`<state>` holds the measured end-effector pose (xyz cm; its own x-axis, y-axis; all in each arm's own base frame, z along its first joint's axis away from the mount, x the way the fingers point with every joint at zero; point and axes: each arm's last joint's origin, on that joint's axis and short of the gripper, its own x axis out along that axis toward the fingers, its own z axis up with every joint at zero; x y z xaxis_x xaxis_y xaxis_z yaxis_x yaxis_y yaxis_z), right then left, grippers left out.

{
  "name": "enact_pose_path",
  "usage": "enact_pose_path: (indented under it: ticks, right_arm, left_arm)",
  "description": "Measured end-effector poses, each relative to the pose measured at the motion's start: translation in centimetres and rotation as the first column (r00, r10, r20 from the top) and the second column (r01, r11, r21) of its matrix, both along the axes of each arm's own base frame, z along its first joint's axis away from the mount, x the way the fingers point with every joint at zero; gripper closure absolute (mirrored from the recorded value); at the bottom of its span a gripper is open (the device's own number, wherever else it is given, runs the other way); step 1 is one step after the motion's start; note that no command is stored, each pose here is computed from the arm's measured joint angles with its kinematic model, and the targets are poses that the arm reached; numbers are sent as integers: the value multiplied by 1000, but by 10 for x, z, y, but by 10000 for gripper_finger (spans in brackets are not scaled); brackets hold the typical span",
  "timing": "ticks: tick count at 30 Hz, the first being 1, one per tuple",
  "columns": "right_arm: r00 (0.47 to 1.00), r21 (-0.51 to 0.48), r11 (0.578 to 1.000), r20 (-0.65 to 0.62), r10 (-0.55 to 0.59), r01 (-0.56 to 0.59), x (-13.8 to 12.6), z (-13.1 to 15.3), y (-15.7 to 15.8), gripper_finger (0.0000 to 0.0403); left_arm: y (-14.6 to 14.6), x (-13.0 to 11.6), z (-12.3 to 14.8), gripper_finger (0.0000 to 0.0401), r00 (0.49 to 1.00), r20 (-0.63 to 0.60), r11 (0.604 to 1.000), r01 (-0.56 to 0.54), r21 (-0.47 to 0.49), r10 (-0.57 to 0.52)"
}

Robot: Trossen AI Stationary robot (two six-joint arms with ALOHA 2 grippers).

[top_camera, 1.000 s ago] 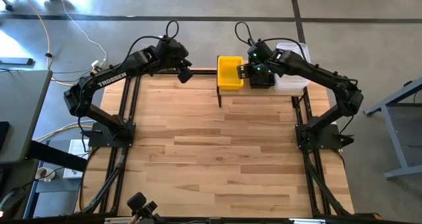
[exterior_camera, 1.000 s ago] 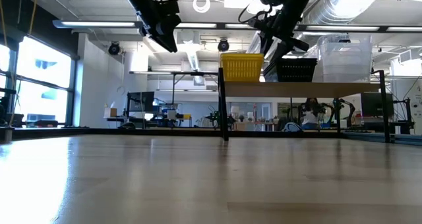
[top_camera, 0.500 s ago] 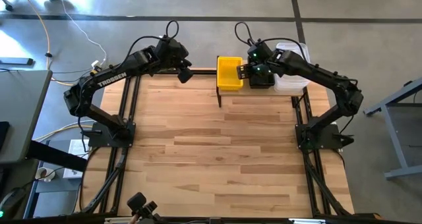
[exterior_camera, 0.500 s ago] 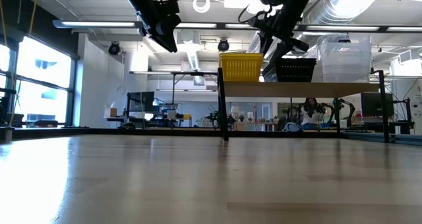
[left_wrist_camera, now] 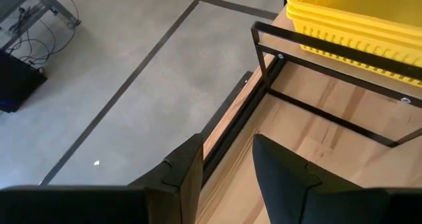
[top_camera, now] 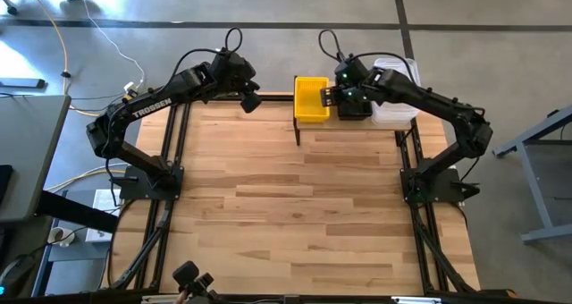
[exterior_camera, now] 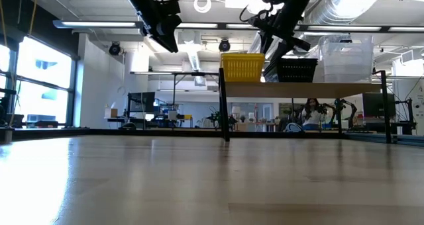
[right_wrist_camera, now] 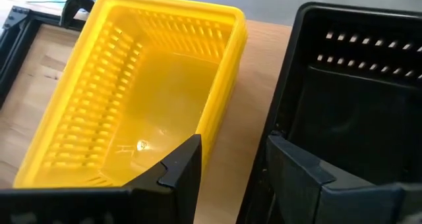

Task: Stack baskets on shelf by color
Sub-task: Adjust the bins on the shelf

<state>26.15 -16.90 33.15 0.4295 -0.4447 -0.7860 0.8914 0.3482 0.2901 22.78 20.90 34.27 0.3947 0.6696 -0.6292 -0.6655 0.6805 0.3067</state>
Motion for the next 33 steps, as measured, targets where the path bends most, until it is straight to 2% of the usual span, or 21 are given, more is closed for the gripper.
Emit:
enact_pose_path:
  ticks: [7, 15, 19, 23, 33]
  right_arm:
    - [1000, -32, 999, -20, -20, 19, -2, 5, -1, 250]
    - [998, -147, 989, 67, -3, 13, -1, 52, 0, 250]
    - [991, -179, 984, 130, 31, -7, 6, 61, 6, 250]
    - [982, -170, 984, 171, 84, -54, 21, 58, 12, 250]
    - [988, -62, 992, 103, 113, -108, 49, 26, 15, 250]
  left_arm:
    - [0, 0, 0, 279, 1000, -13, 1000, 13, 8, -13]
    - [0, 0, 0, 279, 1000, -13, 1000, 13, 8, -13]
    - [0, 0, 0, 279, 1000, -13, 1000, 13, 8, -13]
    - [0, 0, 0, 279, 1000, -13, 1000, 13, 8, -13]
    - [0, 0, 0, 279, 1000, -13, 1000, 13, 8, -13]
